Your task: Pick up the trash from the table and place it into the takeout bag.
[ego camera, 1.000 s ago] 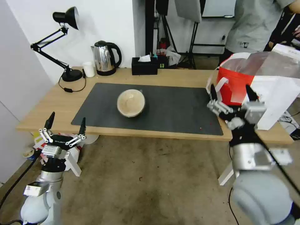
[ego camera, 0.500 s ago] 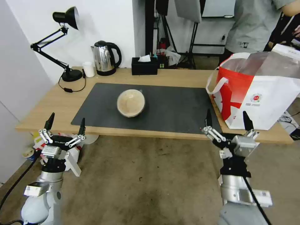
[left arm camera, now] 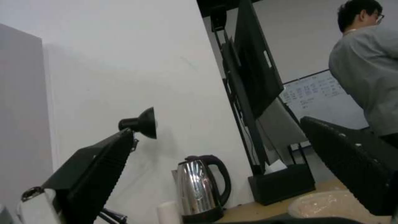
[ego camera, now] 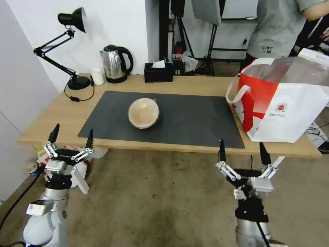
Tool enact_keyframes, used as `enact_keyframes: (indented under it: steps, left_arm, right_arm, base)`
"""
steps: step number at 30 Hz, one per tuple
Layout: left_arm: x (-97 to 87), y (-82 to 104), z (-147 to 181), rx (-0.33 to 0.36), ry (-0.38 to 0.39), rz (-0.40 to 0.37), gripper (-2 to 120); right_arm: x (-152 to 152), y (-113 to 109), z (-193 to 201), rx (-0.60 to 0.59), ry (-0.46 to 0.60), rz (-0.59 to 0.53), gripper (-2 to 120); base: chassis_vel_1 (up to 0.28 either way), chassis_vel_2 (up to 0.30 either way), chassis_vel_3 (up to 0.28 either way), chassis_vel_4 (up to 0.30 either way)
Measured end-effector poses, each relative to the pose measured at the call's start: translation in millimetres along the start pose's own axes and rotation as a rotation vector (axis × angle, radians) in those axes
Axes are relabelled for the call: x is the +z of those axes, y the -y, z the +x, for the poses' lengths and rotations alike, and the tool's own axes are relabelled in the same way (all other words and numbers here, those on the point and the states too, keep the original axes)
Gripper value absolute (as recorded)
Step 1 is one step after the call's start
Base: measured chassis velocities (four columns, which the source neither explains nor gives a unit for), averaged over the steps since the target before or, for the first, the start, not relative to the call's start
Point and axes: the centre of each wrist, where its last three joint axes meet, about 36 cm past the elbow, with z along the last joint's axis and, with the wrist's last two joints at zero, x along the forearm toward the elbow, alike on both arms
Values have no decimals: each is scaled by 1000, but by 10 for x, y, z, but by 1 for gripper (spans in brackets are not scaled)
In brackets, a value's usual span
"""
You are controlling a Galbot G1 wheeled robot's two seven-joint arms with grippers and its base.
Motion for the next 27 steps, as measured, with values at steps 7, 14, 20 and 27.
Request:
enact_keyframes:
  steps: [7, 14, 20, 27]
  left_arm:
    - [1, -10, 17, -2, -1, -4, 100]
    - [-4, -26, 34, -5, -3, -9, 100]
    - [-12, -32, 34, -5, -1, -11, 100]
    - [-16, -34, 35, -5, 0, -11, 100]
  right_arm:
    - [25, -30, 54, -15, 10, 5, 100]
    - [10, -54, 51, -24, 17, 1, 100]
    - [-18, -58, 46, -27, 23, -1, 100]
    - [-52, -82, 58, -33, 24, -9, 100]
  base:
    - [0, 0, 0, 0]
    - [0, 0, 0, 0]
    - [0, 0, 0, 0]
    - [0, 0, 0, 0]
